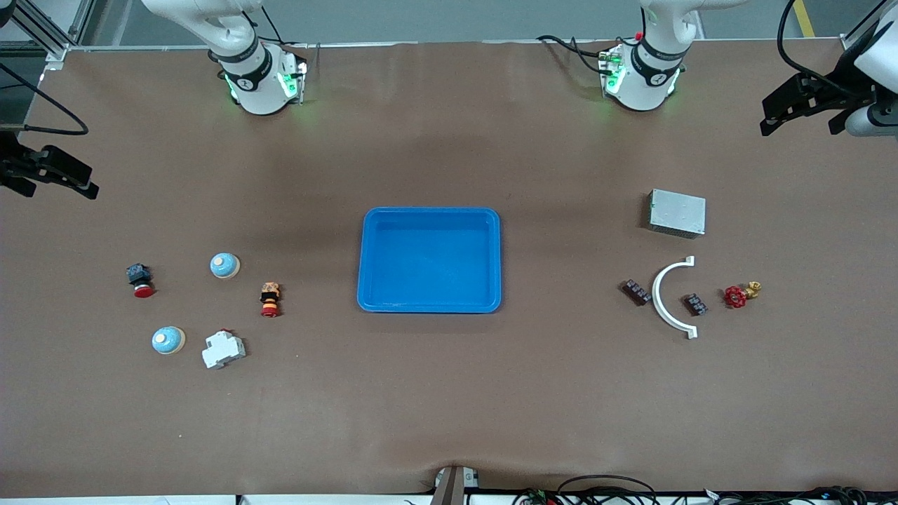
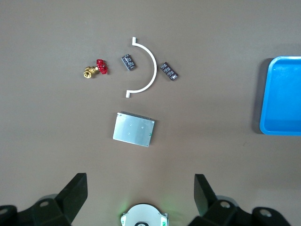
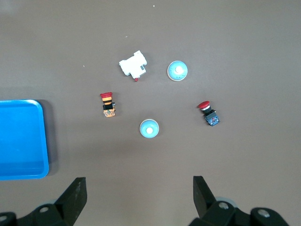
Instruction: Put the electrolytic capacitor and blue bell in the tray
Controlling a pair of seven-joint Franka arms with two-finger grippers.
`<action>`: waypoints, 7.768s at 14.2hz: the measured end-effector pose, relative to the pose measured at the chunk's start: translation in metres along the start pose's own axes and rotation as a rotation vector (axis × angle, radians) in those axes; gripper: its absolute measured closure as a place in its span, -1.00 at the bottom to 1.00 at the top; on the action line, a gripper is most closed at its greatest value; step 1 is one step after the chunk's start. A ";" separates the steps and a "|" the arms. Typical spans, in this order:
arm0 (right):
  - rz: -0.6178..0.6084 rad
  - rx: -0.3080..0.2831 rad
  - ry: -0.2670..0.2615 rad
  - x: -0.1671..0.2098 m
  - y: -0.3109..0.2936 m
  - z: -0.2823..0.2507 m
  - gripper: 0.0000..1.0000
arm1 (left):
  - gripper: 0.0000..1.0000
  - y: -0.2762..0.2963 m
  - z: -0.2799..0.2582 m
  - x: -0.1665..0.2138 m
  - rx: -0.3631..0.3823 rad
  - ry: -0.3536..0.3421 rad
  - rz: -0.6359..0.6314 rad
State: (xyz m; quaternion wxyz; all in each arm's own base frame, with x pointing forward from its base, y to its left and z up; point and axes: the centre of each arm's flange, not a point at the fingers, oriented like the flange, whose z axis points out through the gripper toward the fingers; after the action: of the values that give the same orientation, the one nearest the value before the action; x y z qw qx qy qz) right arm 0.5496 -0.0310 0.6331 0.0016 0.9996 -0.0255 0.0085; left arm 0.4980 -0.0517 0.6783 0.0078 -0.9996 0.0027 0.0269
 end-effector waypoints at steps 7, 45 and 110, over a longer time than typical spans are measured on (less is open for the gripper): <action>-0.003 0.000 0.001 0.000 -0.002 0.000 -1.00 | -1.00 -0.007 0.003 0.003 0.041 -0.007 -0.011; -0.161 -0.056 -0.135 0.043 -0.028 0.271 -1.00 | -0.12 -0.076 0.479 0.144 -0.072 0.060 -0.368; 0.279 0.109 -0.221 -0.090 -0.307 0.352 -0.27 | 0.32 0.296 0.383 0.080 -0.123 -0.022 -0.751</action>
State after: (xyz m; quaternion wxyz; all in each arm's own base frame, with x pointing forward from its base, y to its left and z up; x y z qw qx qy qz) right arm 0.4817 0.2785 0.2783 -0.0567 0.9798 -0.1637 -0.0997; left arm 0.5555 -0.3423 0.2870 -0.0428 -0.9291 -0.3657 0.0332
